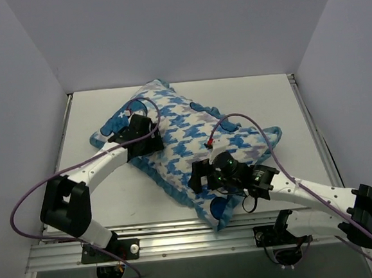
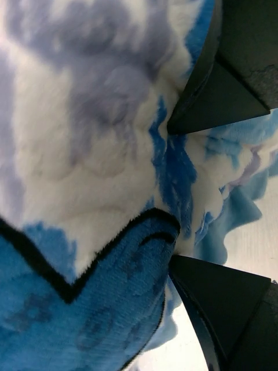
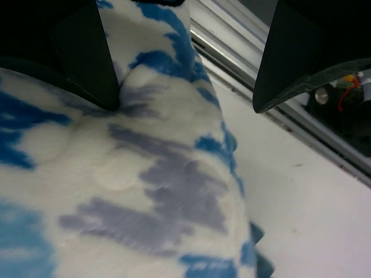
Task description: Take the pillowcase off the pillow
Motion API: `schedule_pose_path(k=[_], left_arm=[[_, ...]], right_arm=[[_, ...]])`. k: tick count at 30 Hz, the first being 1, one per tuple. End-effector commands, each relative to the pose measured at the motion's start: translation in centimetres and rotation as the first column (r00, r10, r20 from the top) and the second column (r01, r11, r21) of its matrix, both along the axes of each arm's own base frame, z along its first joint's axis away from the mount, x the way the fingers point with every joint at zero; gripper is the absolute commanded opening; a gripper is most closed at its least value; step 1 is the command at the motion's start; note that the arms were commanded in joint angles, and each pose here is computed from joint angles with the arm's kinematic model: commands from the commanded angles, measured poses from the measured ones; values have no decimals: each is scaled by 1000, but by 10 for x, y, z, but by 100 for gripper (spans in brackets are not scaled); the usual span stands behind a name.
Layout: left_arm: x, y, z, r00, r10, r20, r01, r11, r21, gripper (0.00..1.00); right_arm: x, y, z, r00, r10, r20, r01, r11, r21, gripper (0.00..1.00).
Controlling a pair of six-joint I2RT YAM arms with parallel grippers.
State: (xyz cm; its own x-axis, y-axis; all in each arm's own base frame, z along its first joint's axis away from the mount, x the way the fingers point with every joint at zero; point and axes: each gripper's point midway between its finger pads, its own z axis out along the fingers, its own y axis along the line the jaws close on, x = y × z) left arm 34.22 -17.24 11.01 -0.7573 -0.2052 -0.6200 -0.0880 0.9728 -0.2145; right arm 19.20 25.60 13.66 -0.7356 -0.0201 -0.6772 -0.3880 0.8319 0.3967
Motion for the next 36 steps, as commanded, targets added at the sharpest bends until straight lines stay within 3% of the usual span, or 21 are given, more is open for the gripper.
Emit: schedule_pose_path(k=[1,5,10,12,15,16,20,23,28,31,36], left_arm=[[43,-23,26,997,-4,82,12,995,-100,94],[49,-22,48,994,-3,106,14,995,-98,94],[26,6,95,979,30,203,-15,997,-75,94],[15,15,108,974,38,222,-24,998,-62,94],[-2,13,131,964,4,265,21,995,-93,94],[-6,9,139,960,-6,278,38,993,-109,94],[-14,-26,152,952,-76,295,135,973,-186,94],[-15,-58,149,948,-130,292,196,958,-209,94],[-4,-73,110,968,-120,221,166,964,-207,94],[7,-75,83,978,-110,177,142,973,-180,94],[20,-61,48,992,-94,85,104,987,-123,94]], right_arm=[[-35,49,-12,996,0,-90,14,988,155,91],[-68,81,-13,991,109,-77,-100,988,114,90],[-65,93,46,988,146,53,-150,986,78,91],[-48,82,82,987,84,137,-95,993,72,94],[-6,26,115,968,-88,235,89,996,4,99],[20,-5,133,947,-189,260,193,981,8,100],[76,-81,157,893,-343,293,362,932,-14,100],[110,-126,143,862,-423,279,456,888,-61,100],[128,-113,64,940,-328,97,338,932,-127,99],[109,-81,20,977,-210,-32,204,971,-123,96],[62,-18,6,993,-80,-91,76,996,-52,96]])
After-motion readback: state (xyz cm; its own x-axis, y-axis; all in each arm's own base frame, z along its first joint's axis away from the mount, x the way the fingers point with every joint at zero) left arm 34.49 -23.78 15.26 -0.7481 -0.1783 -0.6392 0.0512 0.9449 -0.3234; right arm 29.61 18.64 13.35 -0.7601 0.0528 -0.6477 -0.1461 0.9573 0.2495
